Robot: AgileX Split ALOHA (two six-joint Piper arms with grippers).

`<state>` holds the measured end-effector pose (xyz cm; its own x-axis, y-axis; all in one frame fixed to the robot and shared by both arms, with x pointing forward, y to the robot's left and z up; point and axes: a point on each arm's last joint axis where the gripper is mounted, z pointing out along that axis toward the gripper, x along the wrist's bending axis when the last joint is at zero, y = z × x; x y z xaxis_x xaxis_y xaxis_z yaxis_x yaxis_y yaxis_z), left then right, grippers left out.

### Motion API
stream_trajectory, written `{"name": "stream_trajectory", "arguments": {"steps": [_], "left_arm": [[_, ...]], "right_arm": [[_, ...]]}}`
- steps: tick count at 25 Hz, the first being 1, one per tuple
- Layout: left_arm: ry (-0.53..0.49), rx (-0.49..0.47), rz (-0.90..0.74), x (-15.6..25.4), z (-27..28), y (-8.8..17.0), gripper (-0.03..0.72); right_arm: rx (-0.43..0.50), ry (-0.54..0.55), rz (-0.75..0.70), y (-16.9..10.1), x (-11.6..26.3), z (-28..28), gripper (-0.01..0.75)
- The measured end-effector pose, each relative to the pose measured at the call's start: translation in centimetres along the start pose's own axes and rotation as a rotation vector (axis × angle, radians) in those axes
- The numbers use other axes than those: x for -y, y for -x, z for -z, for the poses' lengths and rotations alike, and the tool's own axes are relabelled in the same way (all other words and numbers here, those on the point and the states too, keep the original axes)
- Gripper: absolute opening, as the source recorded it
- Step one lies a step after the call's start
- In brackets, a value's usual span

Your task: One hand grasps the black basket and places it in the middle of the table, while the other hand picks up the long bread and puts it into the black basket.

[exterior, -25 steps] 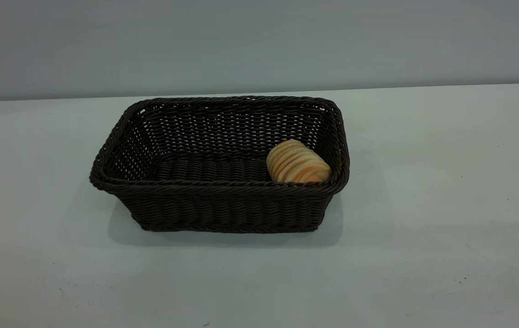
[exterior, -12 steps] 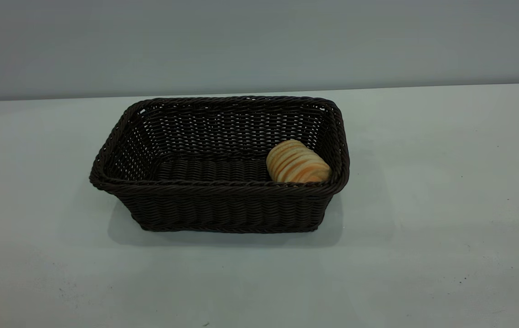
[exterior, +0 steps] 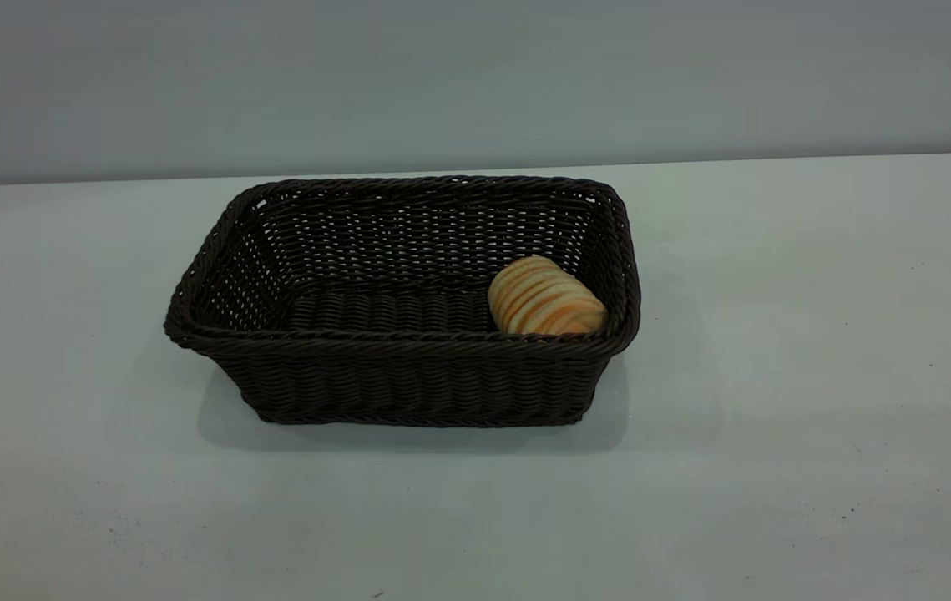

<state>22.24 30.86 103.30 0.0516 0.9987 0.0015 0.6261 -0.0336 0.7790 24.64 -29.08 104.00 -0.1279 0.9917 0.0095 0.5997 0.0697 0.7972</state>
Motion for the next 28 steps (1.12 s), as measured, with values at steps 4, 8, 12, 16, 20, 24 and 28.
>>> {"name": "stream_trajectory", "arguments": {"steps": [4,8,12,16,20,24,28], "left_arm": [[0.000,-0.044,0.036,0.03,0.03,0.10,0.413],[0.000,-0.047,0.038,0.03,0.03,0.10,0.413],[0.000,-0.047,0.038,0.03,0.03,0.10,0.413],[0.000,-0.047,0.039,0.03,0.03,0.10,0.413],[0.000,-0.047,0.039,0.03,0.03,0.10,0.413],[0.000,-0.047,0.039,0.03,0.03,0.10,0.413],[0.000,-0.047,0.039,0.03,0.03,0.10,0.413]], "right_arm": [[0.000,0.000,0.000,0.00,0.00,0.00,0.456],[-0.001,0.000,0.000,-0.01,0.00,0.00,0.456],[-0.001,0.000,0.000,-0.01,0.00,0.00,0.456],[-0.001,0.000,0.000,-0.01,0.00,0.00,0.446],[-0.001,0.000,0.000,-0.01,0.00,0.00,0.431],[-0.001,0.000,0.000,-0.01,0.00,0.00,0.410],[-0.001,0.000,0.000,-0.01,0.00,0.00,0.384]]}}
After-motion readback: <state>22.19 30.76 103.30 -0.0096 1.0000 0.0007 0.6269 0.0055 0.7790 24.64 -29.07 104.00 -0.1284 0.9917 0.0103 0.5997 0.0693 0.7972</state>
